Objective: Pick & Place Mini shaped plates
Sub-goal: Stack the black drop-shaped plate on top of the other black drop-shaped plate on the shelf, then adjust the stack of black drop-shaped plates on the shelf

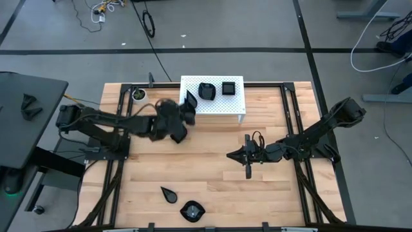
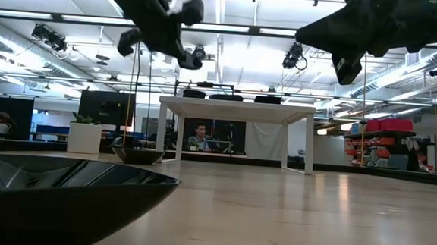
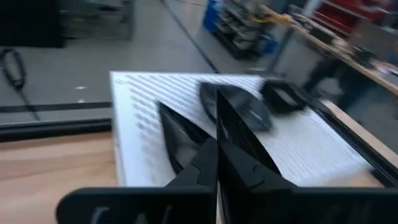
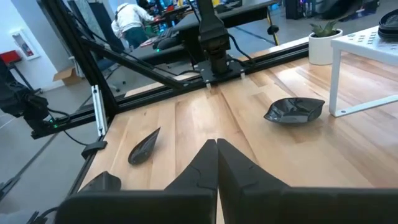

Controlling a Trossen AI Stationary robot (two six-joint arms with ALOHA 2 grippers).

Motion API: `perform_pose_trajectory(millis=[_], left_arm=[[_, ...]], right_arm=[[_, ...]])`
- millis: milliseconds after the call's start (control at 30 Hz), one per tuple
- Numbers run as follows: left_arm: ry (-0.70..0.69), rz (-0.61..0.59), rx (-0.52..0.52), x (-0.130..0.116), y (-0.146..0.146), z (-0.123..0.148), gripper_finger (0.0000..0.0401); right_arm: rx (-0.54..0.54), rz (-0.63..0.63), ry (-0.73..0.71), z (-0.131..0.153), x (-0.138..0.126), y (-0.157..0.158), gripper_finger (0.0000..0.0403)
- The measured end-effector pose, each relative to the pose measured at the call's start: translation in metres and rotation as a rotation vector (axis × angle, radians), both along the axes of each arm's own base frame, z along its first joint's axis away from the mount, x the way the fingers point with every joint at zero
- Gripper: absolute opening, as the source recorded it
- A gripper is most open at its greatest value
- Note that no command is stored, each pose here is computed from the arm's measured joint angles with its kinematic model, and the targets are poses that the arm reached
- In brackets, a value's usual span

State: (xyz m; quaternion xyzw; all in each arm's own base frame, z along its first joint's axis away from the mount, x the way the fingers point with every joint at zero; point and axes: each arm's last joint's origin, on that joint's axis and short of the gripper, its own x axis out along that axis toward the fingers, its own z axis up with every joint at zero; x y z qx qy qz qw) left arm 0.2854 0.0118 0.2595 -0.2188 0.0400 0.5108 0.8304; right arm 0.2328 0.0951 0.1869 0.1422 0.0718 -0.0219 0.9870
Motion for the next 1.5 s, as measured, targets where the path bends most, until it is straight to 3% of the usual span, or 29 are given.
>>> perform_pose_trajectory(millis=[233,467,667,900,1233,1500], left_arm=[[-0.015,0.068,-0.08,0.0,0.052,-0.005,0.0029],[-0.039,0.069,-0.123,-0.002,0.073,-0.005,0.0043],[0.005,0.02,-0.116,-0.002,0.076,-0.005,0.0044],[0.125,-0.188,-0.133,0.0,0.065,-0.007,0.0043],[0.201,-0.136,-0.184,-0.005,0.054,-0.018,0.0005],[0.245,-0.114,-0.151,0.002,0.056,-0.028,0.002]], right_arm=[[0.001,0.0,-0.002,0.0,0.0,0.0,0.0002],[-0.001,0.0,0.001,0.0,0.0,0.0,0.0002],[0.0,0.0,0.0,0.0,0.0,0.0,0.0002],[0.0,0.0,0.0,0.0,0.0,0.0,0.0002],[-0.001,0.0,0.001,0.0,0.0,0.0,0.0002],[-0.003,0.0,0.004,0.0,0.0,0.0,0.0002]])
